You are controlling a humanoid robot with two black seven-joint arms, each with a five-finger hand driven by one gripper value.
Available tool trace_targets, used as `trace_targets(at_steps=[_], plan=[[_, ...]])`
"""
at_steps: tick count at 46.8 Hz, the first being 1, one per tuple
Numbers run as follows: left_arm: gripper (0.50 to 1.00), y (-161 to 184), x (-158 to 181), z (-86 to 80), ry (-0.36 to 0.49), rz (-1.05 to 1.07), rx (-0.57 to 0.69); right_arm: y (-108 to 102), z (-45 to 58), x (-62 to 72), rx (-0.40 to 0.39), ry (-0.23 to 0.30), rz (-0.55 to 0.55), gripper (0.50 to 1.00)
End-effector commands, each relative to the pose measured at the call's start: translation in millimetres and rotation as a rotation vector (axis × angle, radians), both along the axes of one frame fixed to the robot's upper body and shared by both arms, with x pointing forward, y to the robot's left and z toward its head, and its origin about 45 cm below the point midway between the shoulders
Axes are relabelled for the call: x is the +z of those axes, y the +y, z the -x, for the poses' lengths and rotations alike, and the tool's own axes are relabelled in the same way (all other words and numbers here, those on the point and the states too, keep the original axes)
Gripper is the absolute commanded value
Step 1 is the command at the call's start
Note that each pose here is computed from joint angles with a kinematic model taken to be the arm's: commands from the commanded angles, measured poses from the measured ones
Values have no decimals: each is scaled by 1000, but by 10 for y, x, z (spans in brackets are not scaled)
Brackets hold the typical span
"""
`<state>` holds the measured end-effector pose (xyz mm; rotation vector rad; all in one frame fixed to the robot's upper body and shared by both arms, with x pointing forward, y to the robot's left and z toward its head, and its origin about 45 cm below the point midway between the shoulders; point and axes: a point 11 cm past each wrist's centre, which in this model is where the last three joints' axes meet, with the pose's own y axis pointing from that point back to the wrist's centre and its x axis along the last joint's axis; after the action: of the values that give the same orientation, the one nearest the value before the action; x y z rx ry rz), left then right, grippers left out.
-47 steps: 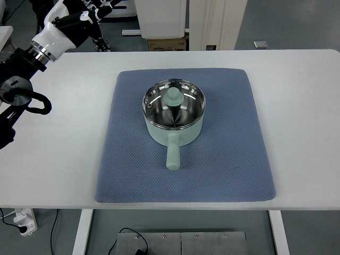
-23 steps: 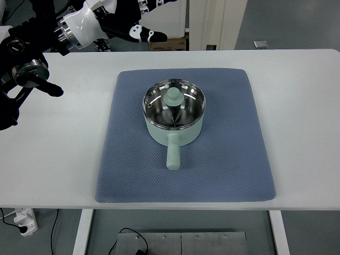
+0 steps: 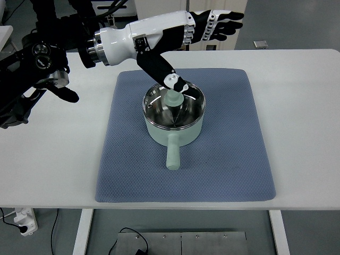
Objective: Rotate green pot handle
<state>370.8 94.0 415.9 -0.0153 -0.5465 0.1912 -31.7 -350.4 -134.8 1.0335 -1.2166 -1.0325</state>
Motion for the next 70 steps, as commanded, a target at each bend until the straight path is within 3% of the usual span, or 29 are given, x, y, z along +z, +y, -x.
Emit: trace_targets(at_steps=[1,12,28,41,60,70], plan=[[1000,-69,-44,101,-9,-37,-44,0,7,0,0,1,0,1000],[1000,-139,-127,290,-90,-141,-99,0,7,0,0,1,0,1000],[1000,-103,-225,259,-149,-230,-82,0,-2,0,0,0,0,1000],[1000,-153,-686,326,-189,-405,-118,0,7,0,0,1,0,1000],[1000,-234,-863,312,-327,-535,-128,0,-2,0,0,0,0,1000],[1000,-334,-1075,405,-355,-605,-181,0,-2,0,0,0,0,1000]])
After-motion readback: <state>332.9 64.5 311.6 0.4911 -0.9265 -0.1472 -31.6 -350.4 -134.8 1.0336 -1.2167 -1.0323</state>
